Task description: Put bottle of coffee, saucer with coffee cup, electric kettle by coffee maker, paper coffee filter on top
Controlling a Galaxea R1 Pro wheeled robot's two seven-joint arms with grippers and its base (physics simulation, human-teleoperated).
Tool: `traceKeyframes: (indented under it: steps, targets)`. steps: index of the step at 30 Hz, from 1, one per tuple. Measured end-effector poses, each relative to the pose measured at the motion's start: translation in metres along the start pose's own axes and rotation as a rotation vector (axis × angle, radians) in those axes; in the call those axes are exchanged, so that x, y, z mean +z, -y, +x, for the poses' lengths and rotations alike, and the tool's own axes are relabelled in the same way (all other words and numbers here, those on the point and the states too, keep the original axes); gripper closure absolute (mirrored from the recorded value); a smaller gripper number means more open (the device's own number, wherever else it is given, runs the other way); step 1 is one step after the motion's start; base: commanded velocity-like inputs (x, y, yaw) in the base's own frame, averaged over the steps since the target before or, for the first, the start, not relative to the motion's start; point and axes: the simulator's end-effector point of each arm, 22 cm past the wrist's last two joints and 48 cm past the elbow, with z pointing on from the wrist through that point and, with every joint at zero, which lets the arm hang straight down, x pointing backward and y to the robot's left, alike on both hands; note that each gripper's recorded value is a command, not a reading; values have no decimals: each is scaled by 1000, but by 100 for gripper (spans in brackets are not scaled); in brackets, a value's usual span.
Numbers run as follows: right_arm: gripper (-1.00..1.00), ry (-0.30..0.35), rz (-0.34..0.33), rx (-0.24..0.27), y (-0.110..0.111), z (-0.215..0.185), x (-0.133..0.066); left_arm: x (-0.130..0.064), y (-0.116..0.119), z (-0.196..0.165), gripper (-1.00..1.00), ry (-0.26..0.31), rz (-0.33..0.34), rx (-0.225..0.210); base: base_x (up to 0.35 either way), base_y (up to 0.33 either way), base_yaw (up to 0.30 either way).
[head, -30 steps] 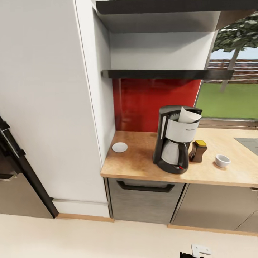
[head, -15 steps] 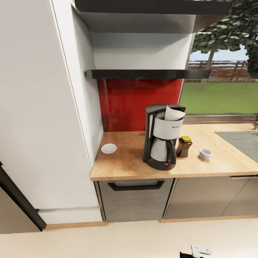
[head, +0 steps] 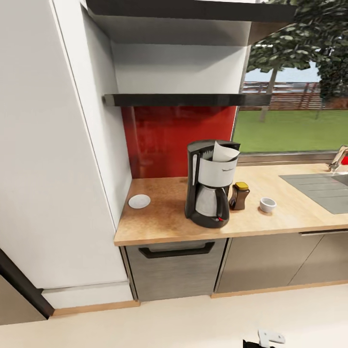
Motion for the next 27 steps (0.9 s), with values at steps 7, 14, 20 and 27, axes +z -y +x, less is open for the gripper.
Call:
traceKeyframes:
  steps: [7,14,20,27]
  targets:
    - [-100,1,4,-4,4,-1,1,2,0,-7,-100,14,0,1,0,0,0]
    - [-100,11,-76,-86,-10,-5,1,8,-1,-29,-100,39,3,1,0,0,0]
    - [-100,61,-323,-217,-50,-29,-7,18,-6,-68,-100,83,-2,0,0,0,0]
    - [-100,179,-497,-307,-56,-92,-25,25,3,-108,-100,112,58,-9,0,0,0]
